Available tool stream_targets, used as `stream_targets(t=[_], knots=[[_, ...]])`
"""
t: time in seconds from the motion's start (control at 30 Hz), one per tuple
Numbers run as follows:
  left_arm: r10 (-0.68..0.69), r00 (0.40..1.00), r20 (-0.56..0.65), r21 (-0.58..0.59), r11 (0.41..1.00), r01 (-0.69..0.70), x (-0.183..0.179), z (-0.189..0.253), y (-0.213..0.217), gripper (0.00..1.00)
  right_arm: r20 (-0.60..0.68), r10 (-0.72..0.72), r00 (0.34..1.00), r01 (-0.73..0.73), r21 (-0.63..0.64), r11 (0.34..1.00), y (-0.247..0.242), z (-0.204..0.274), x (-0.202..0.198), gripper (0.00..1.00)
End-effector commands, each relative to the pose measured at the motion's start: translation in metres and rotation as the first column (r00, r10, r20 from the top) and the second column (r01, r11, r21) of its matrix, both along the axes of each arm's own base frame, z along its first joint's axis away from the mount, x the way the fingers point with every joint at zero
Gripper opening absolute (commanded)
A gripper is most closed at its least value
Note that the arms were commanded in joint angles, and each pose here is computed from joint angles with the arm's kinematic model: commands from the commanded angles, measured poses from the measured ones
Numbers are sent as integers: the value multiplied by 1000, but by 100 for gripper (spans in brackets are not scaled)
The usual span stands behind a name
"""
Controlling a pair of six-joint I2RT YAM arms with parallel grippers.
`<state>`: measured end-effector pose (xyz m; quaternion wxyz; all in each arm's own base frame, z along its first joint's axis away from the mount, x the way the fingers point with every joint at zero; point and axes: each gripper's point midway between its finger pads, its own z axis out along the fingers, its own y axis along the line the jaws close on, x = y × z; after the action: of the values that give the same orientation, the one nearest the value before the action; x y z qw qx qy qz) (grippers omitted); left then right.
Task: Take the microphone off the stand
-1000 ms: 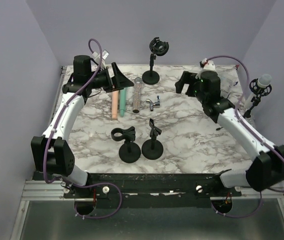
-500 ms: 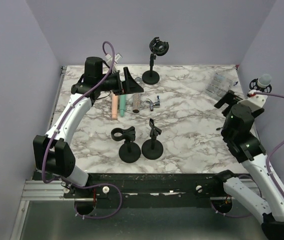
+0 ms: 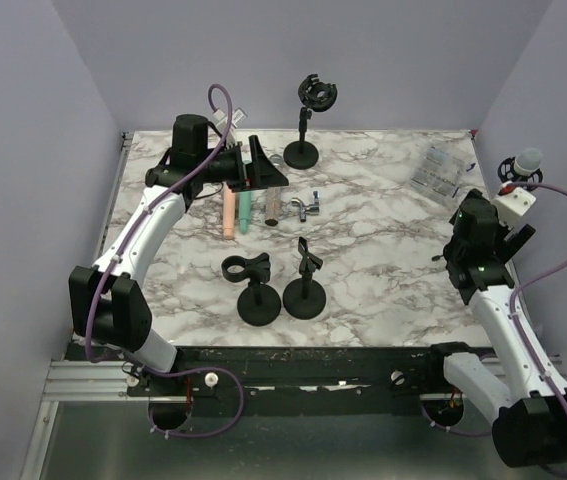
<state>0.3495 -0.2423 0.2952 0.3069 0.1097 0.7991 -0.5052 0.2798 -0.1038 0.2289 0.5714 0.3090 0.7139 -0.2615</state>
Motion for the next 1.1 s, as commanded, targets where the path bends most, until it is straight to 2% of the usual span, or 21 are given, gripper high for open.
stream_targets(t=[0.0,0.13,0.53,0.63,0.73,0.87,0.97,1.07], knots=[[-14,1000,-4,10,1000,14,2,-4,-2,99,7,13,1000,-13,-27,1000,-15,-5,15,100],[-13,1000,7,8,1000,13,0,1,-2,99,11,-18,1000,19,-49,999,-35,-11,24,100],[-19,999,29,-14,1000,20,-5,13,-2,98,125,100,987,-94,-52,994,-39,-27,62,92],[-18,999,27,-11,1000,18,-5,11,-2,99,141,82,987,-77,-42,996,-42,-35,65,82],[-19,1000,18,-10,1000,19,-4,8,-2,98,135,79,988,-76,-32,997,-44,-43,69,77],[-19,1000,21,-12,1000,19,-4,9,-2,99,131,80,988,-78,-22,997,-44,-50,70,56],[-17,1000,23,-8,1000,17,-4,9,-2,99,131,121,984,-119,-19,993,-38,-49,71,44],[-16,1000,26,-8,1000,17,-5,10,-2,98,150,177,973,-177,-12,984,-28,-45,72,41]])
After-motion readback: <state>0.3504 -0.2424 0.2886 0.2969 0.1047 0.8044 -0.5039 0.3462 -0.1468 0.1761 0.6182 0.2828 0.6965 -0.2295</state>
